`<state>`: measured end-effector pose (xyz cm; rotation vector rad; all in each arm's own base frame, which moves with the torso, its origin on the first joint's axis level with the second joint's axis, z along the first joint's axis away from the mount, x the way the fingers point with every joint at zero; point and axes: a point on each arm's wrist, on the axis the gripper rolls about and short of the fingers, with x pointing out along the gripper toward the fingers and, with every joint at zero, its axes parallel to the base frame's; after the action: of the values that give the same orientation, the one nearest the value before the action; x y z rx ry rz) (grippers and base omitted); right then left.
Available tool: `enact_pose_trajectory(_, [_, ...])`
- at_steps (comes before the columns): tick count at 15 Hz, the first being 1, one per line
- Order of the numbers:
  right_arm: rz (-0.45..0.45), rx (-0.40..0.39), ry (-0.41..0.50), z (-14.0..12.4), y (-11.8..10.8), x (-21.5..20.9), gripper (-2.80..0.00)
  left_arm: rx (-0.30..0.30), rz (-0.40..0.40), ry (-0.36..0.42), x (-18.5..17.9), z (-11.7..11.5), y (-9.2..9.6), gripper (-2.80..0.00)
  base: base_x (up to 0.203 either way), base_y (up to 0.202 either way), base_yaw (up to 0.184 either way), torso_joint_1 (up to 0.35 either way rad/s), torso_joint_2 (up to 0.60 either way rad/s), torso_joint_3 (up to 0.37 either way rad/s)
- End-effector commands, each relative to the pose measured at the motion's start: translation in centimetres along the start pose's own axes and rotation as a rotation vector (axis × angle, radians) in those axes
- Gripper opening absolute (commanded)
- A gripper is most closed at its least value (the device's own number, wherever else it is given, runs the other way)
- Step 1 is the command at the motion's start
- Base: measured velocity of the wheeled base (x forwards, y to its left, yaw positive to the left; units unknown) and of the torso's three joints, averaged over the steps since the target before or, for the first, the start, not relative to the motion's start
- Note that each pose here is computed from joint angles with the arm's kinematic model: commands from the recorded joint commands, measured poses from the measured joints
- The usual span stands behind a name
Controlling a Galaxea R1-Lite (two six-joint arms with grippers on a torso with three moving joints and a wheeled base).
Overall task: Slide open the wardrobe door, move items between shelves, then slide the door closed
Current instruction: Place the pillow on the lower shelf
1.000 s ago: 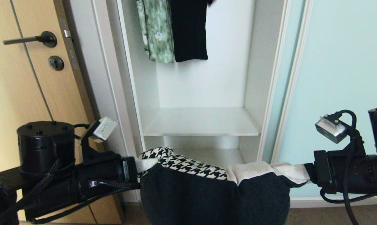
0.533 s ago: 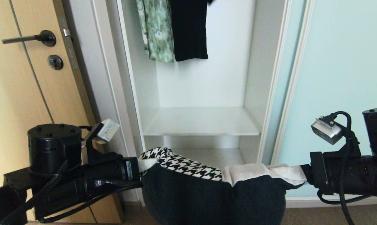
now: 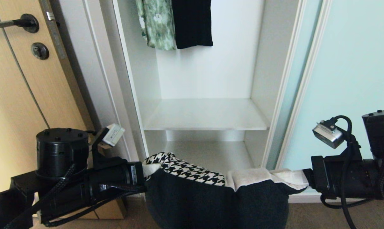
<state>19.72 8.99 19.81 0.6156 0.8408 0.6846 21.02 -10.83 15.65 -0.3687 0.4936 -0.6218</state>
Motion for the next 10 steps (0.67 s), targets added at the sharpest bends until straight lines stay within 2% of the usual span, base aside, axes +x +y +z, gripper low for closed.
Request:
enact_pose_trajectory(1, [-0.001, 0.007, 0.008, 0.05, -0.15, 0.29, -2.8, -0.004, 0.001, 0.006, 0.22, -0.09, 0.1, -2.8, 0.0, 0.0, 0.0, 0.002, 0.0, -0.196])
enact_pose_trajectory(10, [0.004, 0.004, -0.001, 0.23, -0.23, 0.55, -2.8, -0.012, 0.007, 0.019, 0.87, -0.15, 0.32, -2.8, 0.0, 0.0, 0.0, 0.003, 0.0, -0.199])
